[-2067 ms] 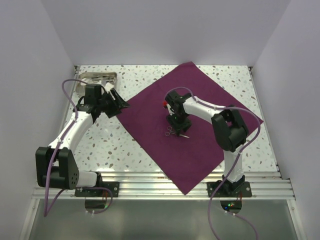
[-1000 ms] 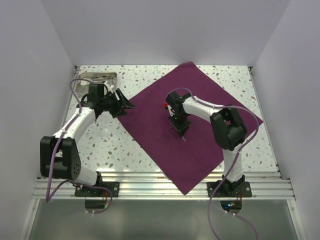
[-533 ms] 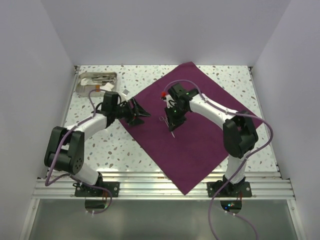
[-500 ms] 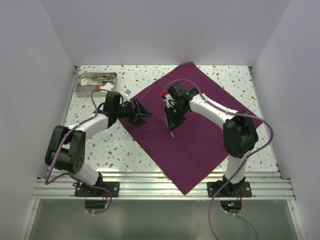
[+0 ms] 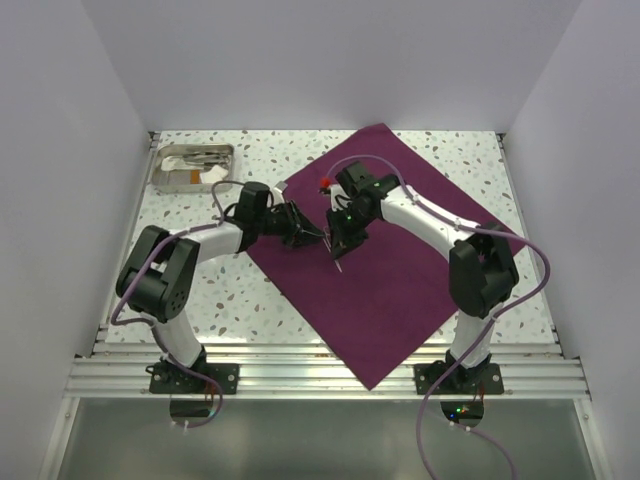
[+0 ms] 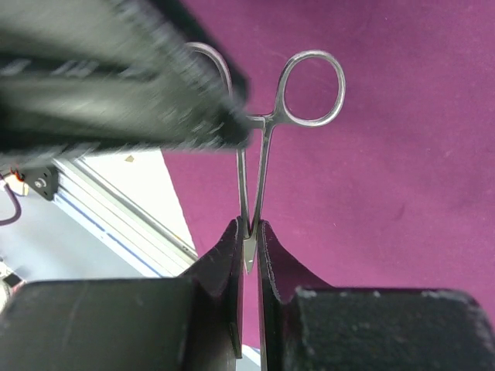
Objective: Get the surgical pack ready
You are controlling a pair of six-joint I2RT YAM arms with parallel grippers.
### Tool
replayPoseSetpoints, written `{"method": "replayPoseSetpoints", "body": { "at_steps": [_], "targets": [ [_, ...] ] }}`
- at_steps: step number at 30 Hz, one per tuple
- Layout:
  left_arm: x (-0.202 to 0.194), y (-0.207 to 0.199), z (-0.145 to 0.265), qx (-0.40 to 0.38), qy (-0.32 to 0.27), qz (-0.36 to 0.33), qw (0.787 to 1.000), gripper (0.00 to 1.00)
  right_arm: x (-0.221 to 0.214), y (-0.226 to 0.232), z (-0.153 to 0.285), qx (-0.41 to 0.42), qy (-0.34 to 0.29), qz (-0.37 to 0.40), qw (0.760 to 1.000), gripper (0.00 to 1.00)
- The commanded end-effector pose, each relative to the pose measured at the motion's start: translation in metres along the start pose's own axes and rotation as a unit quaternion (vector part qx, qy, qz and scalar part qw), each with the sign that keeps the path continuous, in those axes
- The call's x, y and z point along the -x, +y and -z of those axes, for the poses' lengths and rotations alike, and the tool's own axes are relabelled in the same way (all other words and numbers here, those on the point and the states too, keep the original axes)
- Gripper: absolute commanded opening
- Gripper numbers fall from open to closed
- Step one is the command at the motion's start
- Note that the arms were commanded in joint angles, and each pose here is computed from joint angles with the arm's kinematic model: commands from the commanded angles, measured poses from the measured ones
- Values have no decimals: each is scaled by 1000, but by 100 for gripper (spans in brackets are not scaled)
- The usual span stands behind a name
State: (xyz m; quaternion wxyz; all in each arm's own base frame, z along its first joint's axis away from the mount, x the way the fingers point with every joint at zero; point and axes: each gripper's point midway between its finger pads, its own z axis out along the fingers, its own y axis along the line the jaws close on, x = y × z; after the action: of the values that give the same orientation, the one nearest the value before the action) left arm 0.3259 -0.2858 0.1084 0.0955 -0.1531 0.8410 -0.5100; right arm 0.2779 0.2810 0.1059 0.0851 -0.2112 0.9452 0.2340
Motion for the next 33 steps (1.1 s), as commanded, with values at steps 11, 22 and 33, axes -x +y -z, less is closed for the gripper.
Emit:
{"method": "replayPoseSetpoints", "body": {
  "at_steps": [11, 22, 33],
  "targets": [
    [96, -25, 7, -45, -80, 21, 996, 0, 37, -32, 45, -55, -56, -47, 996, 45],
    [300, -2, 146, -49, -355, 85, 930, 0, 29, -83, 46, -70, -42, -92, 992, 47],
    [403, 78, 205, 9, -465, 164, 870, 0, 51, -95, 33, -64, -30, -107, 992, 47]
  ]
}}
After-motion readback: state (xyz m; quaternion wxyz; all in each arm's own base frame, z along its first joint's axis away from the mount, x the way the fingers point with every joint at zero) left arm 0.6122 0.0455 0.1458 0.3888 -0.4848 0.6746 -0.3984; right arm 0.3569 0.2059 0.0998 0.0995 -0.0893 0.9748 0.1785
